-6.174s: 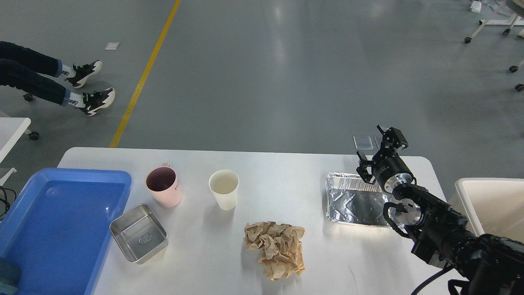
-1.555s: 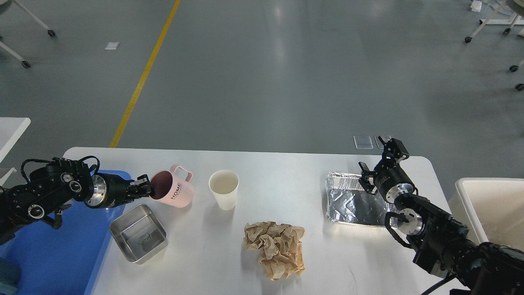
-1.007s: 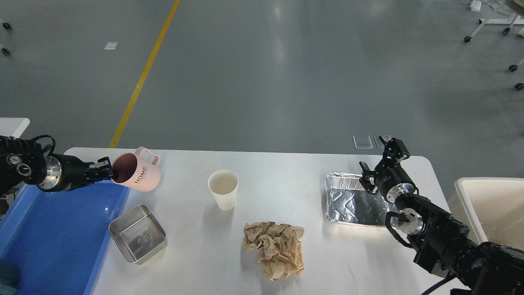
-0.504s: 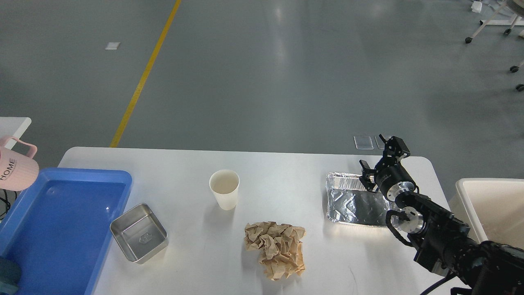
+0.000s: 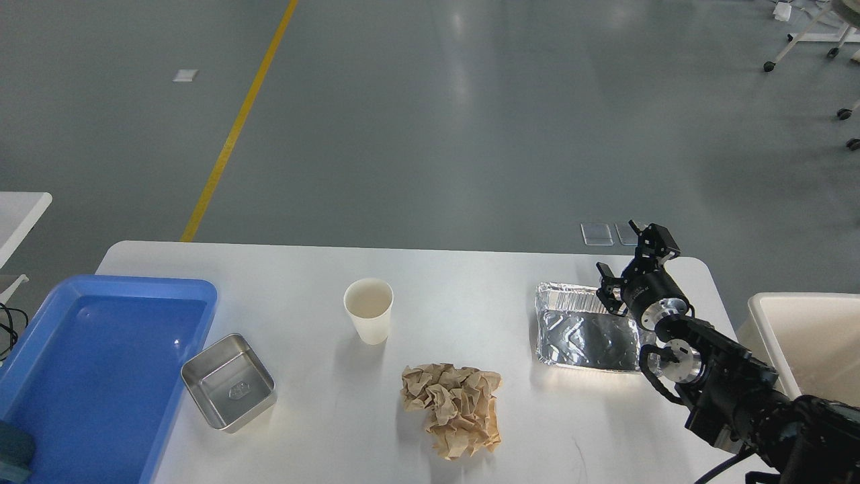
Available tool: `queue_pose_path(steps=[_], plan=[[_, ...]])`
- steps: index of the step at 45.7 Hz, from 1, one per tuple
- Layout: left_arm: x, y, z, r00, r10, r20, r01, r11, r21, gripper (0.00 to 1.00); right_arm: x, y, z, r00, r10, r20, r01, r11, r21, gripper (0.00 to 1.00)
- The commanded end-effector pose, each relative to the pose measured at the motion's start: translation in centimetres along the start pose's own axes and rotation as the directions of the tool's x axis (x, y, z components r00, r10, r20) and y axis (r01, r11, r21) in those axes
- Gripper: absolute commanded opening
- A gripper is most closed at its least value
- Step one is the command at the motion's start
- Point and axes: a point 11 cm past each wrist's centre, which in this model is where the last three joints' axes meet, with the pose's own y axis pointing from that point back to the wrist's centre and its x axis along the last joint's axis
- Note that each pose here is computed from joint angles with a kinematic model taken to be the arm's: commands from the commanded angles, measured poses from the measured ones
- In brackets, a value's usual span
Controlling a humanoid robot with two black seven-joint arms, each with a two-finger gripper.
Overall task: Tidy desktop
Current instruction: 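Lift the pink mug and lower it into the blue bin, then release the mug and withdraw the left gripper from the bin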
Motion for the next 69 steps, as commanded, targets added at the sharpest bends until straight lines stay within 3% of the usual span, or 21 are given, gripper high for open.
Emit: queue_pose_path(steps=[1, 15, 27, 48, 63, 69], plan=[[-1.6, -2.8, 0.4, 0.998, -0.067, 0.012, 0.067, 0.998, 0.003, 0.00, 0.4, 0.0, -0.6, 0.999, -0.006, -0.033, 0.006, 1.000, 0.000, 1.00], [-9.9, -10.9, 3.7, 0.944, -0.313, 0.104, 0.317, 0.948, -0.031, 0.00, 0.2, -0.3, -1.4, 0.998, -0.015, -0.053, 0.016, 1.000, 0.009, 1.00], [-16.2, -13.1, 3.2, 0.890, -0.431, 0.146, 0.435, 0.901, 0.011, 0.00, 0.1, -0.5, -2.0, 0.998, -0.016, -0.061, 0.017, 1.000, 0.016, 1.00], [-19.4, -14.1, -1.2, 0.907, -0.410, 0.098, 0.402, 0.911, 0.091, 0.00, -0.3, -0.7, -1.9, 0.998, -0.023, -0.058, 0.024, 1.000, 0.016, 1.00], [-19.5, -14.4, -1.3, 0.913, -0.397, 0.101, 0.388, 0.917, 0.093, 0.00, -0.4, -0.7, -1.9, 0.998, -0.025, -0.057, 0.026, 1.000, 0.015, 1.00], [-19.9, -14.9, -1.0, 0.910, -0.402, 0.101, 0.395, 0.915, 0.084, 0.16, -0.5, -0.7, -1.7, 0.998, -0.027, -0.054, 0.027, 1.000, 0.012, 1.00]])
